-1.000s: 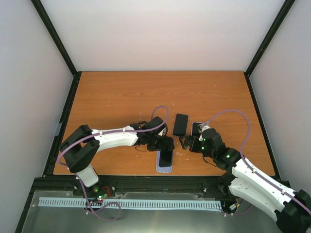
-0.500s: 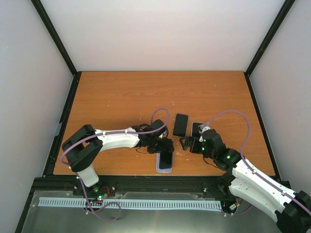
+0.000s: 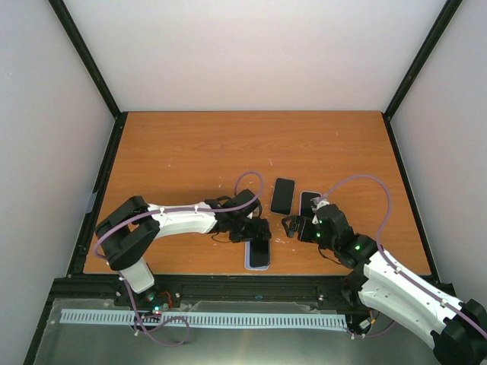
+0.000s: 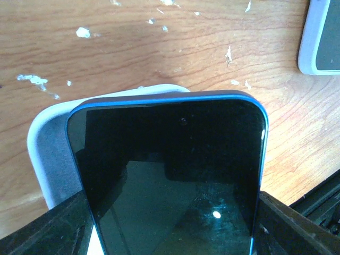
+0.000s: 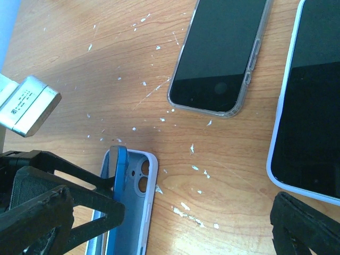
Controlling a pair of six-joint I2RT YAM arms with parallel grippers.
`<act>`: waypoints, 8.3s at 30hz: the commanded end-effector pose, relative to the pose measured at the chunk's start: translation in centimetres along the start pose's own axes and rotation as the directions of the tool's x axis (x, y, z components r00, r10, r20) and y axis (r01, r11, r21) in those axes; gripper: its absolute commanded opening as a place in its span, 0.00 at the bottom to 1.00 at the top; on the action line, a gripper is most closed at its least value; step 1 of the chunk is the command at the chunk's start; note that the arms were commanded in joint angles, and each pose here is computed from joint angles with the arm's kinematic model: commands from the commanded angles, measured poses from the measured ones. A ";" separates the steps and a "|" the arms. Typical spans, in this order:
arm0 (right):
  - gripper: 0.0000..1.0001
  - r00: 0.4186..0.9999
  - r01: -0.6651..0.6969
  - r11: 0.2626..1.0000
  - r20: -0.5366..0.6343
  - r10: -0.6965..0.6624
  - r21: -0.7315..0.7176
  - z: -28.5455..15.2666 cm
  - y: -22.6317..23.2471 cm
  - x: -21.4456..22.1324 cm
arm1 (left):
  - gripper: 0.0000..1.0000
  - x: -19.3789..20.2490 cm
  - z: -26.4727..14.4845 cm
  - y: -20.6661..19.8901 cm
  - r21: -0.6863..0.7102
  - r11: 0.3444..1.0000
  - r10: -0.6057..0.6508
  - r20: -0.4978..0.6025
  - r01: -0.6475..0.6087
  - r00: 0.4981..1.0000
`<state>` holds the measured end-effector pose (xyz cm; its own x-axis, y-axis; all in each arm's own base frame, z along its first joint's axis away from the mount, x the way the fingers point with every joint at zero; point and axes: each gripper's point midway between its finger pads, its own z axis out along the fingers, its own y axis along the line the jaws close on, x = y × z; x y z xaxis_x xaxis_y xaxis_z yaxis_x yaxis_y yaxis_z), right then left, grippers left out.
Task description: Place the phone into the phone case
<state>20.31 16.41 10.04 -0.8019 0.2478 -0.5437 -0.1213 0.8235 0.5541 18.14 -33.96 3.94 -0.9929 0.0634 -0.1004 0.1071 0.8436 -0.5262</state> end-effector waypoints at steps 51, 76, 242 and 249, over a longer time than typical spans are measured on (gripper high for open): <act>0.25 0.957 -0.061 0.992 -0.288 0.027 -0.107 7.4 4.6 7.3 | 0.51 -0.1 -3.3 3.5 0.241 0.969 0.031 0.085 -0.051 0.996; 0.23 0.966 -0.104 0.994 -0.240 0.093 -0.032 7.5 5.8 8.2 | 0.54 1.6 -3.5 6.0 0.167 0.986 0.011 0.066 -0.022 0.998; 0.78 0.927 -0.323 0.777 -0.346 0.145 -0.540 7.5 16.6 7.2 | 0.55 0.3 -5.9 6.5 0.406 0.913 -0.033 0.158 -0.035 0.987; 0.80 0.935 -0.315 0.754 -0.327 0.140 -0.577 6.6 17.2 6.5 | 0.63 0.6 -5.9 6.9 0.400 0.916 -0.041 0.166 -0.030 0.985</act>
<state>17.49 33.24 5.80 -0.9630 0.2090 -0.1700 -0.0581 0.4551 0.8886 18.11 -23.73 3.50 -0.9806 -0.0988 -0.1694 0.0717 0.6232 -0.7788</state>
